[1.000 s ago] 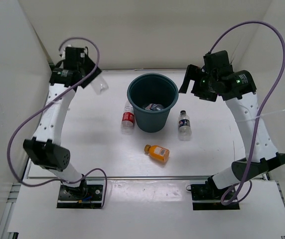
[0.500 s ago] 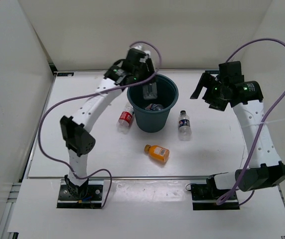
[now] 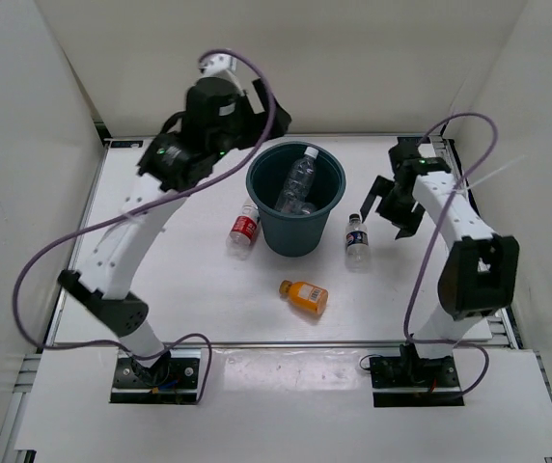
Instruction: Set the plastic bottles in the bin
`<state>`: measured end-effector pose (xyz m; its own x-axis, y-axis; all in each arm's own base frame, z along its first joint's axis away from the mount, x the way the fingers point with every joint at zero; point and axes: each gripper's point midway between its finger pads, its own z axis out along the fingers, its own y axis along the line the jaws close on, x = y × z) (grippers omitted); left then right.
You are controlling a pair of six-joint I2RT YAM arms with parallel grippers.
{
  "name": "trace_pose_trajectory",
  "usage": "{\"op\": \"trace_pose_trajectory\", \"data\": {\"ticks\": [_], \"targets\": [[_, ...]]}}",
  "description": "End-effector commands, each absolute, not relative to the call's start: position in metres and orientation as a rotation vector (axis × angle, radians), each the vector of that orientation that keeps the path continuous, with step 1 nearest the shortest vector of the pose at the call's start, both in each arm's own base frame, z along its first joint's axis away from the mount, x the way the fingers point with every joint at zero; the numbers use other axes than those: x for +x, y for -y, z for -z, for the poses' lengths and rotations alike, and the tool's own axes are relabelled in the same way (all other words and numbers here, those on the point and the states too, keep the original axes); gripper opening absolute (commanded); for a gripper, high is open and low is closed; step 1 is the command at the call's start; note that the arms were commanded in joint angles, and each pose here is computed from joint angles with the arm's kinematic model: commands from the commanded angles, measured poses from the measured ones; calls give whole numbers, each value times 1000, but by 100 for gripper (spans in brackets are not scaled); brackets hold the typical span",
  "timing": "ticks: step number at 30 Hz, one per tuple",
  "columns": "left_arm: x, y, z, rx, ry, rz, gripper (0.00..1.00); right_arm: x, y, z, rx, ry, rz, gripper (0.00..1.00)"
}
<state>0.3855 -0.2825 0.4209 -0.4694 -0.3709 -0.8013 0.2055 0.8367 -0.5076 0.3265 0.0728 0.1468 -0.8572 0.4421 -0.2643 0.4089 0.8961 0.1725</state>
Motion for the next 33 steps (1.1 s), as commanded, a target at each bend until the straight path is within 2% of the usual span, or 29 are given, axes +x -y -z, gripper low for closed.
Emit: {"op": "trace_pose_trajectory", "data": {"ticks": [1, 2, 7, 13, 16, 17, 20, 22, 28, 33], "targets": [[377, 242, -442, -160, -1875, 625, 100, 335, -74, -114, 543, -2785, -78, 100], [378, 233, -416, -186, -1936, 588, 100, 329, -80, -99, 526, -2828, -83, 100], [357, 165, -368, -374, -2050, 473, 100, 331, -97, -70, 439, -2880, -148, 100], [330, 122, -311, -474, -2143, 377, 100, 327, -102, -36, 400, -2976, -135, 100], [321, 109, -292, -504, -2188, 340, 100, 323, -106, -24, 370, -3016, -160, 86], [321, 102, -290, -525, -2183, 328, 100, 319, -105, -17, 374, -3037, -150, 73], [320, 89, -275, -582, -2207, 290, 100, 315, -104, -20, 373, -3033, -152, 58], [320, 81, -266, -623, -2218, 272, 100, 317, -104, -38, 397, -2991, -187, 50], [318, 65, -224, -787, -2259, 248, 100, 326, -109, -147, 558, -2792, -308, 39], [308, 63, -184, -912, -2325, 324, 100, 355, -130, -292, 483, -2420, -474, 36]]}}
